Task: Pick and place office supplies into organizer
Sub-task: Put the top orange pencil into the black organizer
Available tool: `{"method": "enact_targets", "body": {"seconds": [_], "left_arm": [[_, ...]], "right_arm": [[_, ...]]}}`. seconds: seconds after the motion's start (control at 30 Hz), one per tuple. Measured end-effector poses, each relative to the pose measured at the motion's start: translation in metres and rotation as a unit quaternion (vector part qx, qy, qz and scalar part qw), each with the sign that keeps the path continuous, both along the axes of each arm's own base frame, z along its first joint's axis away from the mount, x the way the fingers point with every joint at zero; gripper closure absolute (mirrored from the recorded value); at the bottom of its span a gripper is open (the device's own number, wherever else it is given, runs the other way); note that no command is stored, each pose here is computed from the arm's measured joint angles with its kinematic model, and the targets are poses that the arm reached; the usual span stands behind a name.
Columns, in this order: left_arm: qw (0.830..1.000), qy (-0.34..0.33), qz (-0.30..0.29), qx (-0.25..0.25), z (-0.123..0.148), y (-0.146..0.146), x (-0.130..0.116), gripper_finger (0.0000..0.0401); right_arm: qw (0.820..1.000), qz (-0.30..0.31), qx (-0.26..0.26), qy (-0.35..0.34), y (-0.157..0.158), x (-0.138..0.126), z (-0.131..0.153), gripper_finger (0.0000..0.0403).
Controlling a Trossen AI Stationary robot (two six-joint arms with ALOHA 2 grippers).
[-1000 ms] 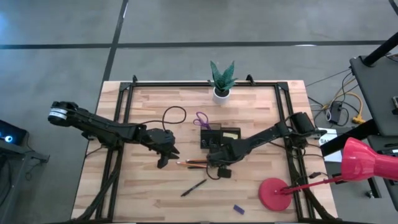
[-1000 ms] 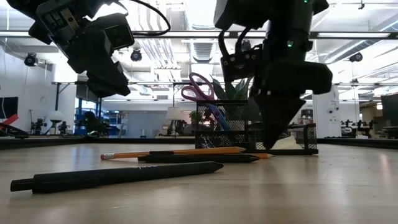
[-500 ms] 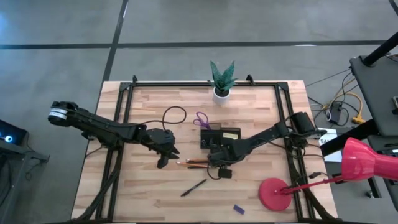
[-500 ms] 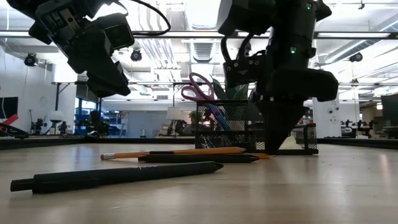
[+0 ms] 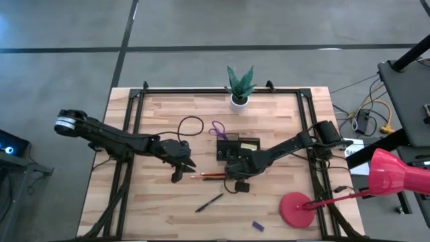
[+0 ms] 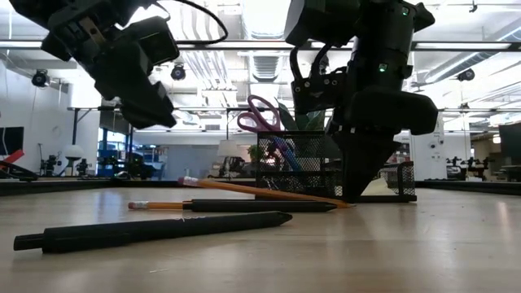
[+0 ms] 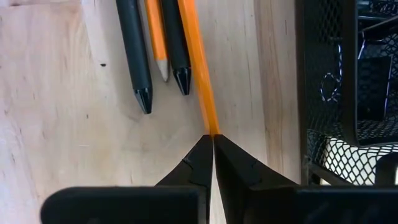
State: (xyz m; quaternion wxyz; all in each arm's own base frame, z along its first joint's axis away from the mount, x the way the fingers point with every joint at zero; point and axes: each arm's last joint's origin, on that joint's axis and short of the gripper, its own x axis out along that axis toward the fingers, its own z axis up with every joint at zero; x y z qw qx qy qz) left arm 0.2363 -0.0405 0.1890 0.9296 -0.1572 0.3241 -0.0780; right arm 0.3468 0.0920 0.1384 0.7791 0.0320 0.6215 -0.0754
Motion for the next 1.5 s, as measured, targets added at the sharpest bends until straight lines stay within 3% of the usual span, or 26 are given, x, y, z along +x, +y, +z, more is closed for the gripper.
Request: {"method": "enact_targets", "body": {"seconds": [0.4,0.73,0.87,1.5], "left_arm": [[0.999,0.036,-0.022,0.001,-0.035,-0.007,0.022,0.0299],[0.996,0.041,0.032,0.077,-0.043,-0.007,0.023,0.0298],[0.995,0.036,0.019,0.095,-0.043,-0.007,0.026,0.0299],[0.995,0.06,-0.009,0.081,-0.056,-0.01,0.03,0.0299]], "right_arm": [[1.0,-0.024,0.009,-0.013,0.001,0.002,0.0,0.0394],[0.999,-0.026,0.012,-0.021,0.001,0.004,0.0,0.0394],[0.999,-0.026,0.012,-0.022,0.001,0.004,0.0,0.0394],[0.999,-0.03,0.013,-0.022,0.001,0.004,0.0,0.0394]]}}
